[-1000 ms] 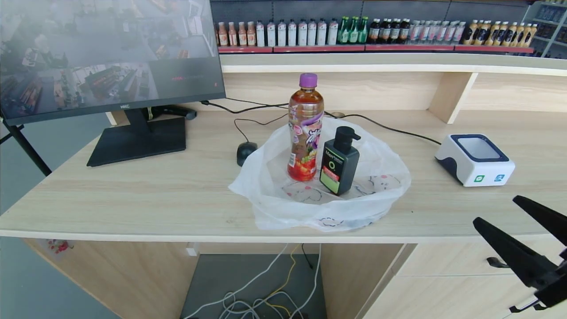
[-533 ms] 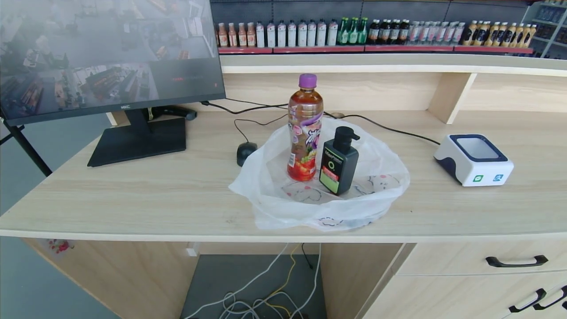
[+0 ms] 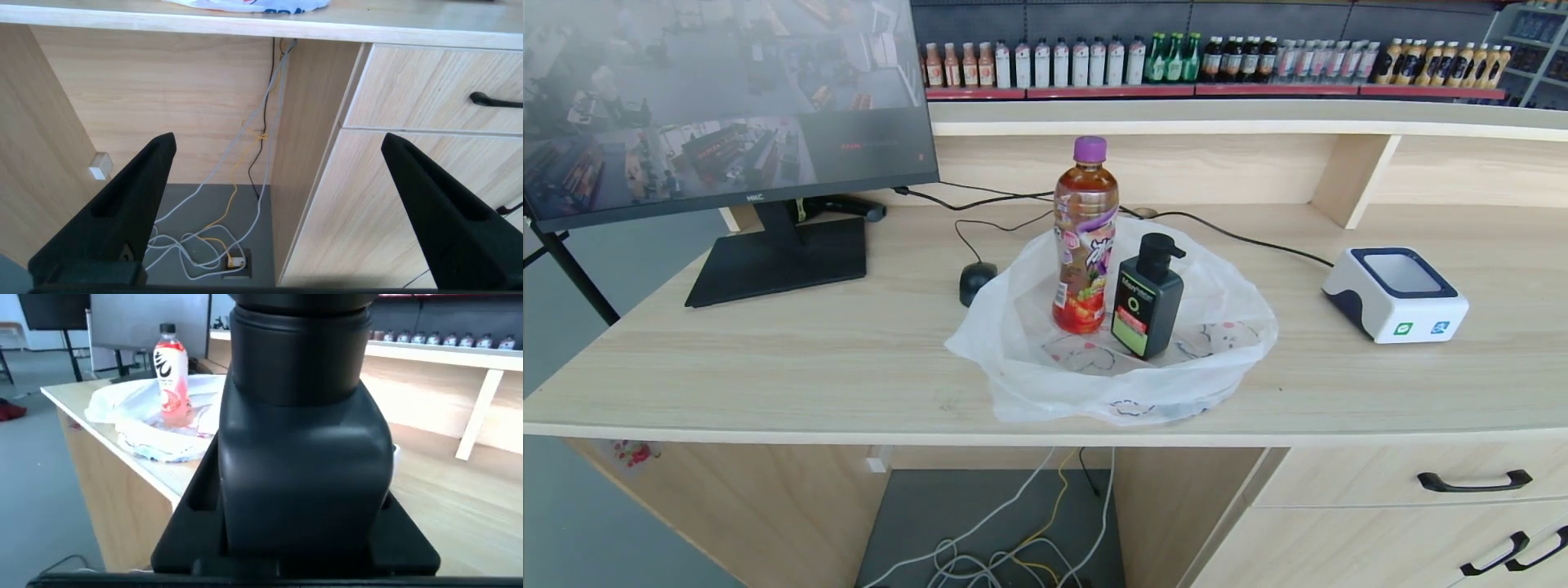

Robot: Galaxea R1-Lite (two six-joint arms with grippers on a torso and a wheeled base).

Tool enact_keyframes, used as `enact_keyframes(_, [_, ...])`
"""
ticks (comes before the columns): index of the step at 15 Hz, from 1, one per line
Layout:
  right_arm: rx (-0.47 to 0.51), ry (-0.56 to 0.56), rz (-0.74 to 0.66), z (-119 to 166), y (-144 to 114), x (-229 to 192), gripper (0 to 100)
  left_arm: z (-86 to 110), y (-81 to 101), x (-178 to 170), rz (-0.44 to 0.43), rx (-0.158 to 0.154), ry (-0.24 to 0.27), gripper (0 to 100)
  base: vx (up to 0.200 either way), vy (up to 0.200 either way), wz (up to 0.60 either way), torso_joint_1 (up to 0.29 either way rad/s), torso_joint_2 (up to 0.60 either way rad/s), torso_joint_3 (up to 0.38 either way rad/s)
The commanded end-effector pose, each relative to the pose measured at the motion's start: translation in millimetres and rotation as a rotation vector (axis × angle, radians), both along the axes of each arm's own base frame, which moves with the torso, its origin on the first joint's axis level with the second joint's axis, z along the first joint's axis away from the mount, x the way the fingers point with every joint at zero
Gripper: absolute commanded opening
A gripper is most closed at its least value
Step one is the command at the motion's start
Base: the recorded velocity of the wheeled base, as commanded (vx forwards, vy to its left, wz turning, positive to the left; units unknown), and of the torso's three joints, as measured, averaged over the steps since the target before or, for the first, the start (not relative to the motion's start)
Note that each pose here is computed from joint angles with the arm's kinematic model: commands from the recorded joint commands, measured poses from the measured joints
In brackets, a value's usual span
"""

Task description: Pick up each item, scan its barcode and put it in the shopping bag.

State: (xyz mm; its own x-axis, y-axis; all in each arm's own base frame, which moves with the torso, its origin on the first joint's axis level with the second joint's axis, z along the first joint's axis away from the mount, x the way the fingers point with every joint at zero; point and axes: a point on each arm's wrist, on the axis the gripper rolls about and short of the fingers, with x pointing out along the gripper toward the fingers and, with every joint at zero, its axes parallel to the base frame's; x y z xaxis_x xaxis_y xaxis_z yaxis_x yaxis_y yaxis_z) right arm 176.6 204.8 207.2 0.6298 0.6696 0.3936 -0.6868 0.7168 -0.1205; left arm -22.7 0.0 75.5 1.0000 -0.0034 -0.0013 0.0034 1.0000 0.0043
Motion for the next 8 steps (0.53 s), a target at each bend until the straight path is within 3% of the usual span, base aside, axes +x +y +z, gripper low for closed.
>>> enact_keyframes(1, [0.016, 0.007, -0.045, 1, -5, 14, 0, 0.0, 0.0, 0, 0.000, 0.000, 0.000, 100, 0.000, 0.000, 0.00, 0.000, 0.00, 0.000])
enact_keyframes(4, [0.109, 0.055, -0.055, 7, -12, 29, 0, 0.0, 0.0, 0, 0.000, 0.000, 0.000, 100, 0.000, 0.000, 0.00, 0.000, 0.00, 0.000])
enact_keyframes(8, [0.216, 0.078, -0.213, 16, -32, 53, 0, 0.0, 0.0, 0, 0.000, 0.000, 0.000, 100, 0.000, 0.000, 0.00, 0.000, 0.00, 0.000])
